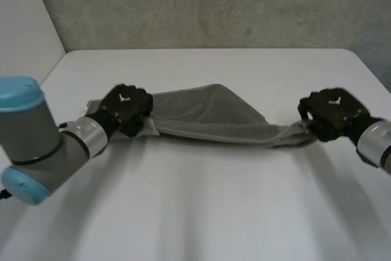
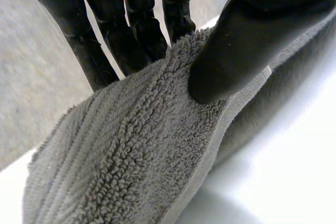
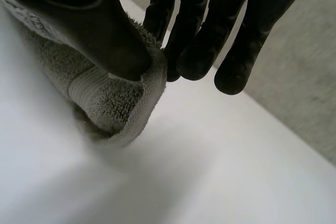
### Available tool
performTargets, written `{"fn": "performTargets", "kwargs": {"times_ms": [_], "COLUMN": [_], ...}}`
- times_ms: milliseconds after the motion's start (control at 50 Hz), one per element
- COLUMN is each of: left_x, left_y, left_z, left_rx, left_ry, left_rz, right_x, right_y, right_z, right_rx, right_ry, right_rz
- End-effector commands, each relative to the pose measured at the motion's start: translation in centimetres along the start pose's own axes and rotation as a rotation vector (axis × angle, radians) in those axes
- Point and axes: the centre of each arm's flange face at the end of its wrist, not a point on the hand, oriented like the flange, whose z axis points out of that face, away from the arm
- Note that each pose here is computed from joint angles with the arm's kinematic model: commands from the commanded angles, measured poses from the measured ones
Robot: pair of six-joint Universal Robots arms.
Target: Fold the towel.
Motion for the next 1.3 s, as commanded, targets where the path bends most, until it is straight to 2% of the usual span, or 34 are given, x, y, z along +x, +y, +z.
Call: {"fn": "performTargets", "kwargs": {"times_ms": [20, 40, 80, 100, 140, 200, 240, 260, 300, 420, 460, 540, 580, 620, 700, 760, 800, 820, 840, 860, 880, 900, 920, 960, 980, 1020, 1060, 1140, 1200, 1240, 1280, 1300], "left_x": [-2.1, -2.1, -3.6, -3.6, -5.0, -5.6, -6.7, -6.7, -7.7, -9.4, -10.1, -10.3, -10.3, -10.4, -10.2, -9.5, -10.2, -10.2, -11.1, -11.1, -12.0, -13.0, -13.0, -14.7, -14.7, -15.6, -15.7, -15.7, -15.5, -15.2, -14.5, -14.5], "left_y": [-7.4, -7.4, -11.1, -11.1, -14.1, -15.1, -16.3, -16.3, -16.3, -14.9, -11.4, -8.0, -6.7, -3.9, -2.8, -3.8, -6.2, -6.3, -7.9, -7.9, -9.9, -12.0, -12.0, -16.5, -16.5, -20.2, -21.7, -23.0, -22.9, -22.2, -19.1, -19.1], "left_z": [-3.6, -3.6, -5.3, -5.4, -6.9, -7.4, -8.2, -8.2, -8.6, -8.2, -6.1, -4.0, -3.1, -1.4, 0.5, 2.7, 4.6, 4.6, 5.2, 5.2, 5.6, 5.7, 5.7, 5.0, 5.0, 3.9, 3.3, 2.8, 2.9, 3.3, 4.2, 4.2], "left_rx": [0.206, 0.207, 0.312, 0.313, 0.402, 0.436, 0.482, 0.482, 0.499, 0.473, 0.382, 0.289, 0.253, 0.184, 0.158, 0.178, 0.253, 0.254, 0.308, 0.308, 0.370, 0.440, 0.441, 0.584, 0.585, 0.698, 0.739, 0.782, 0.780, 0.752, 0.645, 0.644], "left_ry": [0.000, 0.000, -0.026, -0.026, -0.045, -0.050, -0.054, -0.054, -0.064, -0.104, -0.118, -0.104, -0.087, -0.072, -0.045, -0.001, 0.023, 0.023, 0.012, 0.012, -0.008, -0.036, -0.037, -0.092, -0.092, -0.111, -0.107, -0.085, -0.043, -0.011, 0.063, 0.063], "left_rz": [-0.118, -0.118, -0.185, -0.185, -0.255, -0.295, -0.382, -0.383, -0.454, -0.514, -0.584, -0.650, -0.672, -0.706, -0.691, -0.636, -0.570, -0.570, -0.538, -0.537, -0.500, -0.462, -0.461, -0.394, -0.393, -0.335, -0.313, -0.316, -0.358, -0.385, -0.429, -0.429], "right_x": [2.6, 2.6, 3.7, 3.7, 4.8, 5.4, 6.5, 6.5, 6.8, 6.7, 7.0, 5.9, 3.6, 2.6, 1.2, 1.2, 2.3, 2.3, 3.0, 4.0, 4.0, 5.2, 5.2, 7.0, 7.0, 8.1, 8.4, 8.5, 7.9, 7.2, 5.5, 5.5], "right_y": [-7.2, -7.2, -11.4, -11.4, -15.8, -17.5, -19.9, -19.9, -20.8, -19.4, -16.7, -13.5, -11.4, -10.7, -9.6, -10.6, -13.1, -13.1, -15.2, -17.5, -17.6, -20.0, -20.0, -24.0, -24.0, -27.0, -28.0, -28.6, -27.8, -26.7, -23.7, -23.7], "right_z": [-3.0, -3.0, -4.5, -4.5, -6.3, -7.1, -8.5, -8.5, -8.9, -7.8, -5.2, -2.3, -0.4, 0.6, 2.8, 4.8, 6.4, 6.5, 6.8, 6.8, 6.8, 6.4, 6.4, 5.0, 5.0, 3.1, 2.3, 1.8, 2.3, 3.0, 4.3, 4.3], "right_rx": [0.090, 0.090, 0.182, 0.182, 0.303, 0.358, 0.429, 0.429, 0.456, 0.409, 0.322, 0.200, 0.099, 0.066, 0.018, 0.052, 0.160, 0.161, 0.247, 0.346, 0.347, 0.451, 0.452, 0.629, 0.630, 0.763, 0.805, 0.826, 0.780, 0.723, 0.572, 0.571], "right_ry": [0.061, 0.061, 0.084, 0.084, 0.111, 0.127, 0.155, 0.155, 0.159, 0.137, 0.114, 0.056, -0.024, -0.044, -0.048, 0.004, 0.090, 0.091, 0.138, 0.188, 0.189, 0.238, 0.239, 0.318, 0.318, 0.361, 0.363, 0.351, 0.286, 0.234, 0.108, 0.107], "right_rz": [-0.014, -0.014, 0.002, 0.002, 0.008, 0.013, 0.029, 0.029, 0.038, 0.066, 0.092, 0.081, 0.021, -0.022, -0.070, -0.102, -0.120, -0.120, -0.108, -0.080, -0.080, -0.043, -0.043, 0.029, 0.029, 0.073, 0.082, 0.083, 0.086, 0.090, 0.111, 0.111]}}
